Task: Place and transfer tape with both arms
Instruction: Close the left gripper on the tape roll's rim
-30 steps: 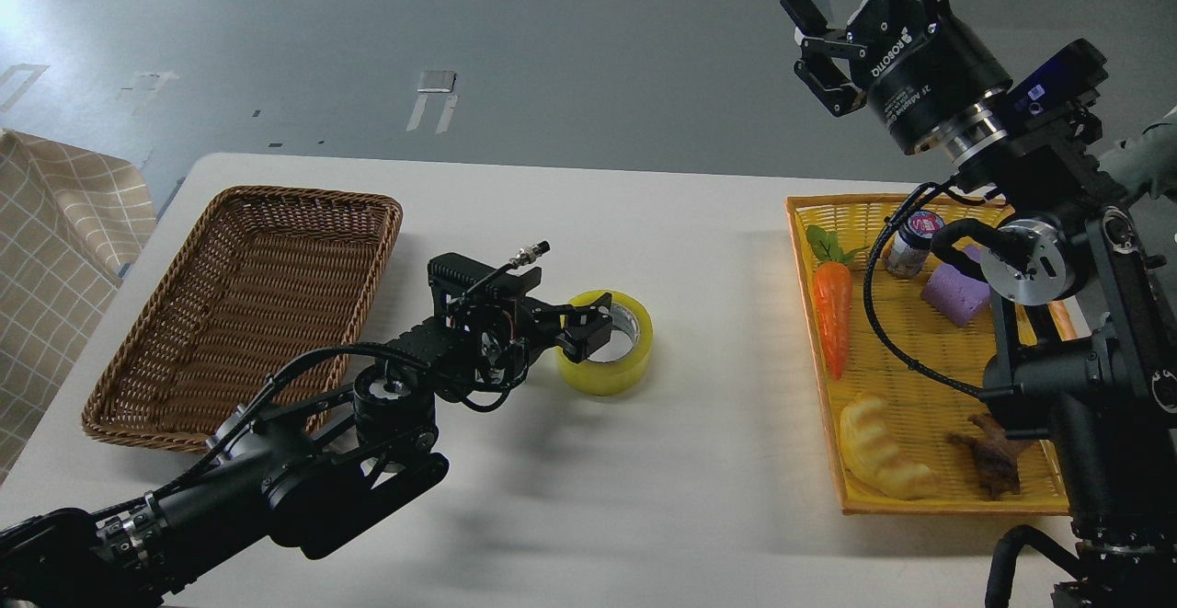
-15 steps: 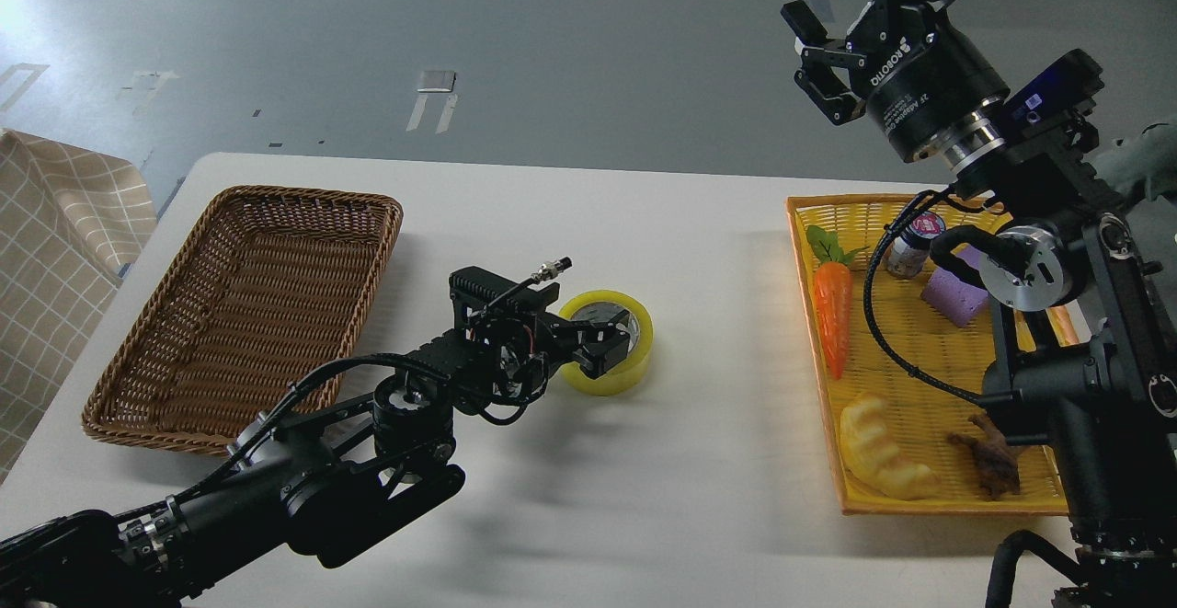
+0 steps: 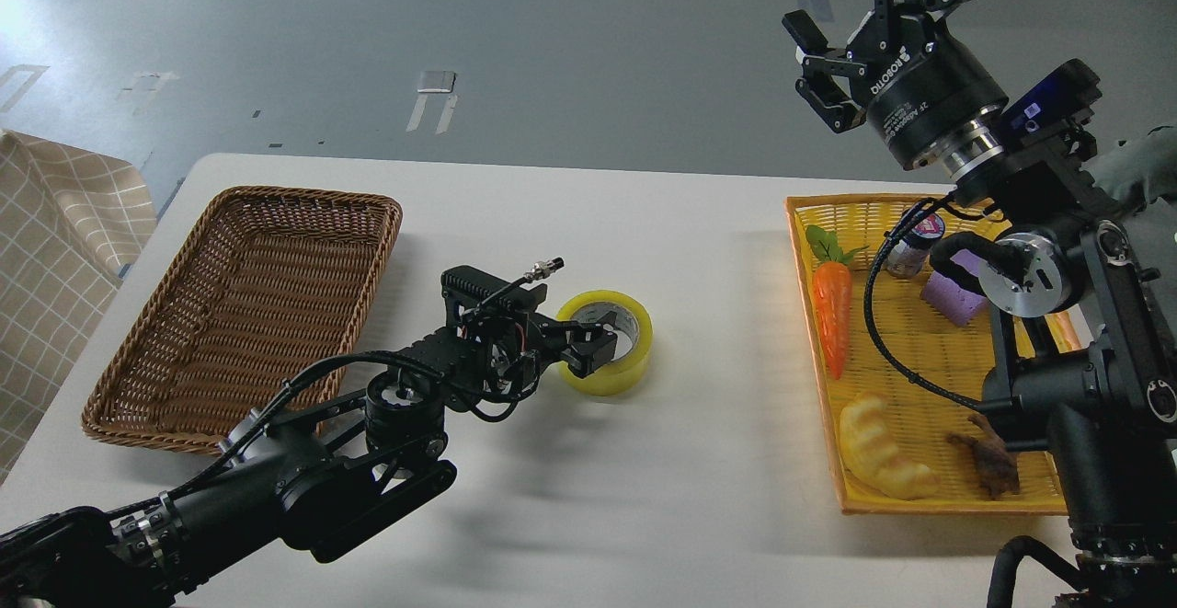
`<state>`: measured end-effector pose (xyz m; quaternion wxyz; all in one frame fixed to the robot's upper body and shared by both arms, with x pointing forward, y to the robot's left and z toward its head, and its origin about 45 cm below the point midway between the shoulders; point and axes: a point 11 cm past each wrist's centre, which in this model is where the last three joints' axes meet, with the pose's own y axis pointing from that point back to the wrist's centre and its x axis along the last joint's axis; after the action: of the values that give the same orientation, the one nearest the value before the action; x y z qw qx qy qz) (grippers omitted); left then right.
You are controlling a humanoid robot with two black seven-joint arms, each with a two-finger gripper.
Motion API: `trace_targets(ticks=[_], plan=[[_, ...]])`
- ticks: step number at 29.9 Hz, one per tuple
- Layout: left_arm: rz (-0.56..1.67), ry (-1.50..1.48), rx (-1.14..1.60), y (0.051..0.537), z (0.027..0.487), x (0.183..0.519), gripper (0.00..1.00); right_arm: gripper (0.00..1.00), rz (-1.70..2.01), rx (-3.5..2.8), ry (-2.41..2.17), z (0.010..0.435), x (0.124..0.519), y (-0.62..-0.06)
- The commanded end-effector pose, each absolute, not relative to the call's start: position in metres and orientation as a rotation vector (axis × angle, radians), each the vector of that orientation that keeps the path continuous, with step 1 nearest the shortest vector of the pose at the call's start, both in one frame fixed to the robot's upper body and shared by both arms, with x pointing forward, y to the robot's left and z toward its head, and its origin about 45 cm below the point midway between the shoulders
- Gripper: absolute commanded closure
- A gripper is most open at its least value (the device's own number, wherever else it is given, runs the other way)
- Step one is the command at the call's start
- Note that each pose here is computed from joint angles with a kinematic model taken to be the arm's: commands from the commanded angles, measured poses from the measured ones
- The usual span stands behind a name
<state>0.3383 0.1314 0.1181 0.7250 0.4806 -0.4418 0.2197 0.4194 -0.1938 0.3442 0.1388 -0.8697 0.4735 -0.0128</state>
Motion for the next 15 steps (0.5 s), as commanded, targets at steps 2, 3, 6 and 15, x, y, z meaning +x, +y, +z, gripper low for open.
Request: trace_targets(ticks=[2,3,6,15], plan=[[0.482,-0.970,1.060,0.1318,0.1175,0.3380,0.02,0.00,-0.025,-2.515,1.377,0.3399,0.4185,-0.1955],[0.482,-0.970,1.060,0.1318,0.1175,0.3380,0.02,0.00,-0.026,-2.514,1.376,0.3403,0.4183,-0.1954],[0.477,-0.969,1.061,0.1323,0.1165,0.3372,0.02,0.00,-0.026,-2.514,1.376,0.3404,0.4183,-0.1954],[0.471,-0.962,1.064,0.1328,0.1139,0.3370,0.02,0.00,-0.028,-2.512,1.376,0.3410,0.4182,-0.1957]])
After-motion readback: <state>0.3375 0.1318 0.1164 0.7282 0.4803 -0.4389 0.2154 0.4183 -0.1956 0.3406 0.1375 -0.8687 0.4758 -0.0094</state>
